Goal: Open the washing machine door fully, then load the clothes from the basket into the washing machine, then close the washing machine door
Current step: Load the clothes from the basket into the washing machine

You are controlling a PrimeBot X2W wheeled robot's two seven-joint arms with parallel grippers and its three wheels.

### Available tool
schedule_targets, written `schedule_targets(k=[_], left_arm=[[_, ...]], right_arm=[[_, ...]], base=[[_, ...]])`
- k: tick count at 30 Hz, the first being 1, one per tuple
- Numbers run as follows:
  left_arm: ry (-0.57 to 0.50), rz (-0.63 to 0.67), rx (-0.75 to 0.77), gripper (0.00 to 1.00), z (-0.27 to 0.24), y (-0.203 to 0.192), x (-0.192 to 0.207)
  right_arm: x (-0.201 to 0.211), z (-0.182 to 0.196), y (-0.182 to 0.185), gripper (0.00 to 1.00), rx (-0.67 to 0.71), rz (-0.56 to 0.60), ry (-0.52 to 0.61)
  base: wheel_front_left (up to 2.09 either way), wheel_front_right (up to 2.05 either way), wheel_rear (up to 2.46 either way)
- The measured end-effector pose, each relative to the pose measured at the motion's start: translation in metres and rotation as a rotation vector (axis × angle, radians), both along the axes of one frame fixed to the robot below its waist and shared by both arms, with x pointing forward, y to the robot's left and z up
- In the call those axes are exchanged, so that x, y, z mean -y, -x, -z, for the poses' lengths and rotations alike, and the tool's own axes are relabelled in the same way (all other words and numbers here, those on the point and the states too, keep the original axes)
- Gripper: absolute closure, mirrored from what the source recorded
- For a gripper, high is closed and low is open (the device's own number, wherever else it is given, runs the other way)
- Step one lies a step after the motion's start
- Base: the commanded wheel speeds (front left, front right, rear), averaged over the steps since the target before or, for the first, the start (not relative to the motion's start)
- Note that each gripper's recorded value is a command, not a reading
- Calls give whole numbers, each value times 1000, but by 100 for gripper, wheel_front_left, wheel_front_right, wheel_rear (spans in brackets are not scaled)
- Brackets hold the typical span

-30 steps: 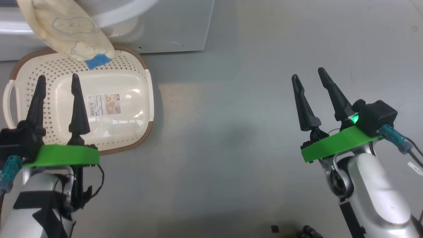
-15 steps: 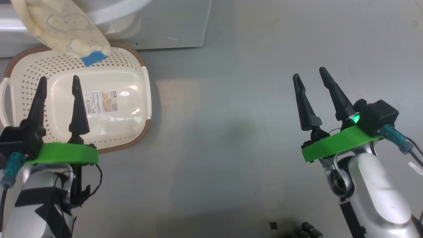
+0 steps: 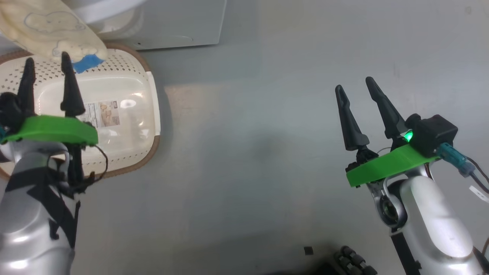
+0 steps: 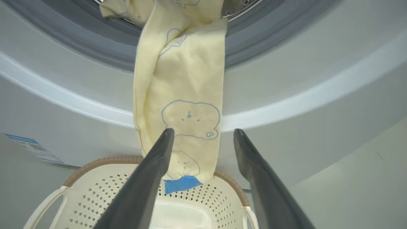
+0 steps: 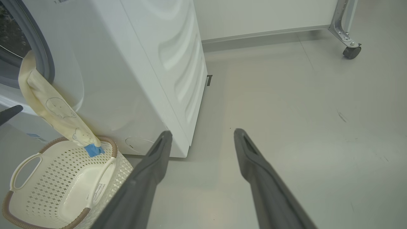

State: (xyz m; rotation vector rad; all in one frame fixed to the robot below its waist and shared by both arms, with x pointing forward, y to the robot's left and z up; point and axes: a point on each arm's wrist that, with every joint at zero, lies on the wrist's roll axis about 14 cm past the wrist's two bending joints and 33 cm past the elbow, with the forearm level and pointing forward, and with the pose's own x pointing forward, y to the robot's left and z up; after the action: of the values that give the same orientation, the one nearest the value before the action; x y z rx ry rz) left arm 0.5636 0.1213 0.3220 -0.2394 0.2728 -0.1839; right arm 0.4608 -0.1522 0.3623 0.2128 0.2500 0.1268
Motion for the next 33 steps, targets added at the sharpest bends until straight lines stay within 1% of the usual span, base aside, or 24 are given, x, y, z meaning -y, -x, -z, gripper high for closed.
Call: schedule_targets(k=[5,11,16,24,33], left_arm=[[40,-18,-27,0,10,-22,3],[28,-20,-66,0,22,-43,4],[4,-24,-111,0,36,-54,0],[-6,-32,-158,0,48,-71,2],[-5,-51,-217,0,65,-76,2]], right_arm=[[3,2,-2,0,-3,4,9],[8,7,0,0,-15,14,19],[11,10,2,0,-27,20,22],[13,12,1,0,-32,20,30],[13,18,2,0,-49,26,15]], base=[[0,0,0],[0,0,0],[0,0,0],[0,0,0],[0,0,0]])
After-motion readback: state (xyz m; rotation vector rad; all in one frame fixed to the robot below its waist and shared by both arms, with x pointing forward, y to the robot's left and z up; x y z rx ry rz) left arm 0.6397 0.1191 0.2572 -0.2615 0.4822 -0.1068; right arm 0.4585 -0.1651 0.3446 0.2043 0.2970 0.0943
